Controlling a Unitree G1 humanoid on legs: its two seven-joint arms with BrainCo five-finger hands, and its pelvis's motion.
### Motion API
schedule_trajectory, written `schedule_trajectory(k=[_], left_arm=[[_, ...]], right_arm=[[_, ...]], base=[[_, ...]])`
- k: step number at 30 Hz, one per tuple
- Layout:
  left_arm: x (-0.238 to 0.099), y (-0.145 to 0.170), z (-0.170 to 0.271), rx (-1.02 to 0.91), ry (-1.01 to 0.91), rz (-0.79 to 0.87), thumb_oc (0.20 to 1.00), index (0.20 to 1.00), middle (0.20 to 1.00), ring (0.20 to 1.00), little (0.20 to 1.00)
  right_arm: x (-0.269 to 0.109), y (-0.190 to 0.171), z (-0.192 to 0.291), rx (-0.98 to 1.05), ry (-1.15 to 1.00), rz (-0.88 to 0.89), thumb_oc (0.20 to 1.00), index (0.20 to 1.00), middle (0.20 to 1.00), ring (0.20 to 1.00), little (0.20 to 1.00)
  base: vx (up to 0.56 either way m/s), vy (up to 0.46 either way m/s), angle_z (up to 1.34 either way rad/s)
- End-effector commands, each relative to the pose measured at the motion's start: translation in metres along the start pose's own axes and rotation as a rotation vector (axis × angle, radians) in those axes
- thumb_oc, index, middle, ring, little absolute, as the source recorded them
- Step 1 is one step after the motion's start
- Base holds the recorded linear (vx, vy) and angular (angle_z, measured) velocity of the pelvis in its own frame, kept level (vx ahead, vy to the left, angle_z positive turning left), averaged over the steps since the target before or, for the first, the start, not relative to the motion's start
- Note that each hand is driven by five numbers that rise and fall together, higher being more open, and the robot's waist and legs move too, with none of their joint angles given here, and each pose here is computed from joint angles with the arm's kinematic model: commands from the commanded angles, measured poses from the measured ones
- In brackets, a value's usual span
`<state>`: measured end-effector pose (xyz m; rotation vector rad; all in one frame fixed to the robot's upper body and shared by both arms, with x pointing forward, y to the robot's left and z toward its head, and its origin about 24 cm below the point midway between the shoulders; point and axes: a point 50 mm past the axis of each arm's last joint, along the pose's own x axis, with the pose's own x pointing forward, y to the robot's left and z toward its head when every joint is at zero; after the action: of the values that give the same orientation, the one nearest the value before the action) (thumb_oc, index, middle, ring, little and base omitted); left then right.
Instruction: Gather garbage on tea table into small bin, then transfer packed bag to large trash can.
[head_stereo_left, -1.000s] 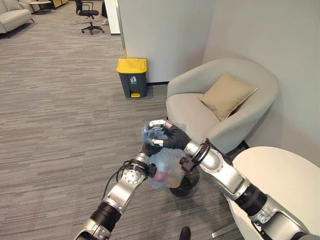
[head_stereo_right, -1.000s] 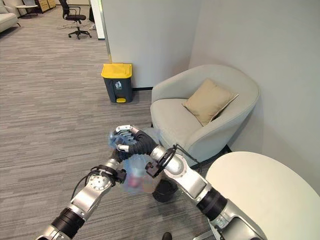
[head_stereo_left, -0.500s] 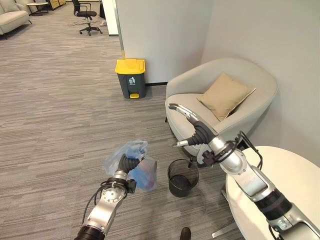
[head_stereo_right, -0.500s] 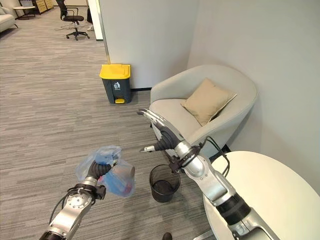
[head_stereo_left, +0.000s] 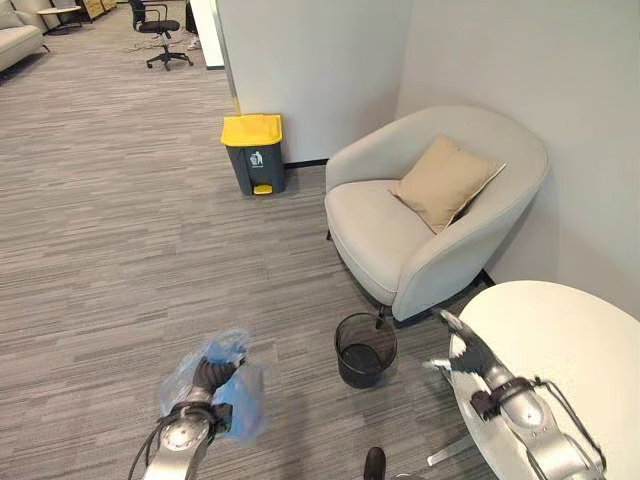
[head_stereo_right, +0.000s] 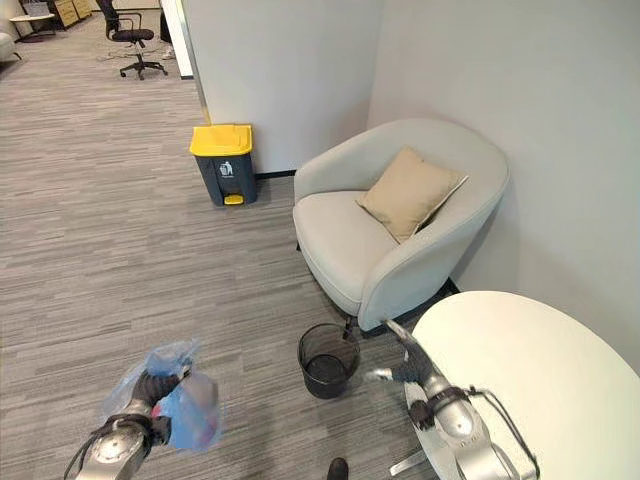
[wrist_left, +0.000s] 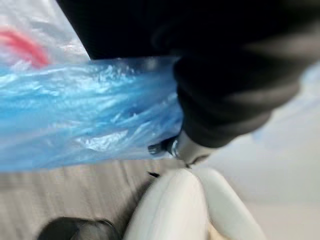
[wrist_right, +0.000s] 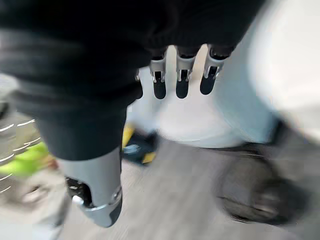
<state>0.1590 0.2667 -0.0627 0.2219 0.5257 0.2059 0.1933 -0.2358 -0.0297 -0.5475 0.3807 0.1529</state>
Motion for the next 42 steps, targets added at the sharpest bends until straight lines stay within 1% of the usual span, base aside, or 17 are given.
schedule_trajectory(k=[1,2,4,5,6,8,13,16,18,21,26,34,39,42], left_arm=[[0.003,0.021,0.014,-0.011,-0.079,0.019,0.2,0.2,0.2,0.2,0.2],[-0.005,0.026,-0.003,-0.049,-0.019,0.031,0.2,0.2,0.2,0.2,0.2],[-0.009,0.028,-0.01,-0.072,0.006,0.049,0.2,0.2,0.2,0.2,0.2],[-0.005,0.029,-0.007,-0.074,0.0,0.057,0.2,0.2,0.2,0.2,0.2],[0.005,0.025,0.009,-0.071,-0.052,0.05,0.2,0.2,0.2,0.2,0.2],[0.012,0.02,0.02,-0.053,-0.085,0.025,0.2,0.2,0.2,0.2,0.2],[0.017,0.013,0.023,-0.028,-0.091,-0.001,0.2,0.2,0.2,0.2,0.2],[0.018,0.017,0.028,-0.012,-0.107,0.01,0.2,0.2,0.2,0.2,0.2],[0.024,0.021,0.04,0.028,-0.141,0.016,0.2,0.2,0.2,0.2,0.2],[0.026,0.02,0.049,0.038,-0.174,0.012,0.2,0.2,0.2,0.2,0.2],[0.028,0.016,0.048,0.032,-0.167,0.002,0.2,0.2,0.2,0.2,0.2],[0.03,0.008,0.047,0.045,-0.161,-0.021,0.2,0.2,0.2,0.2,0.2],[0.027,0.0,0.039,0.036,-0.139,-0.045,0.2,0.2,0.2,0.2,0.2],[0.027,0.0,0.04,0.023,-0.145,-0.042,0.2,0.2,0.2,0.2,0.2]], right_arm=[[0.01,-0.012,0.02,0.077,-0.099,-0.061,1.0,1.0,1.0,1.0,1.0],[0.005,-0.012,0.003,0.13,-0.032,-0.087,1.0,1.0,1.0,1.0,1.0],[0.002,-0.013,-0.003,0.17,-0.011,-0.119,1.0,1.0,1.0,1.0,1.0],[0.003,-0.015,-0.005,0.196,-0.007,-0.149,1.0,1.0,1.0,1.0,1.0],[0.005,-0.021,-0.001,0.211,-0.026,-0.195,1.0,1.0,1.0,1.0,1.0],[0.007,-0.021,-0.001,0.213,-0.02,-0.208,1.0,1.0,1.0,1.0,1.0],[0.013,-0.013,0.001,0.193,-0.01,-0.186,1.0,1.0,1.0,1.0,1.0],[0.019,-0.006,0.006,0.195,-0.017,-0.167,1.0,1.0,1.0,1.0,1.0],[0.021,-0.003,0.009,0.209,-0.027,-0.165,1.0,1.0,1.0,1.0,1.0],[0.024,-0.004,0.014,0.21,-0.048,-0.167,1.0,1.0,1.0,1.0,1.0],[0.025,-0.009,0.015,0.198,-0.052,-0.174,1.0,1.0,1.0,1.0,1.0],[0.019,-0.009,0.01,0.188,-0.034,-0.172,1.0,1.0,1.0,1.0,1.0],[0.011,-0.019,-0.004,0.184,0.004,-0.203,1.0,1.0,1.0,1.0,1.0],[0.009,-0.02,-0.007,0.192,0.016,-0.209,1.0,1.0,1.0,1.0,1.0]], base=[[-0.03,-0.02,0.03],[-0.06,-0.025,0.04],[-0.12,-0.024,0.21],[-0.36,0.012,0.56],[-0.35,0.035,0.57],[-0.14,0.075,1.54],[0.12,0.191,0.75],[0.1,0.281,0.1],[0.04,0.217,0.04],[0.19,0.166,0.23],[0.23,0.057,0.15],[0.31,-0.079,0.49],[0.34,-0.21,0.78],[0.22,-0.149,-0.16]])
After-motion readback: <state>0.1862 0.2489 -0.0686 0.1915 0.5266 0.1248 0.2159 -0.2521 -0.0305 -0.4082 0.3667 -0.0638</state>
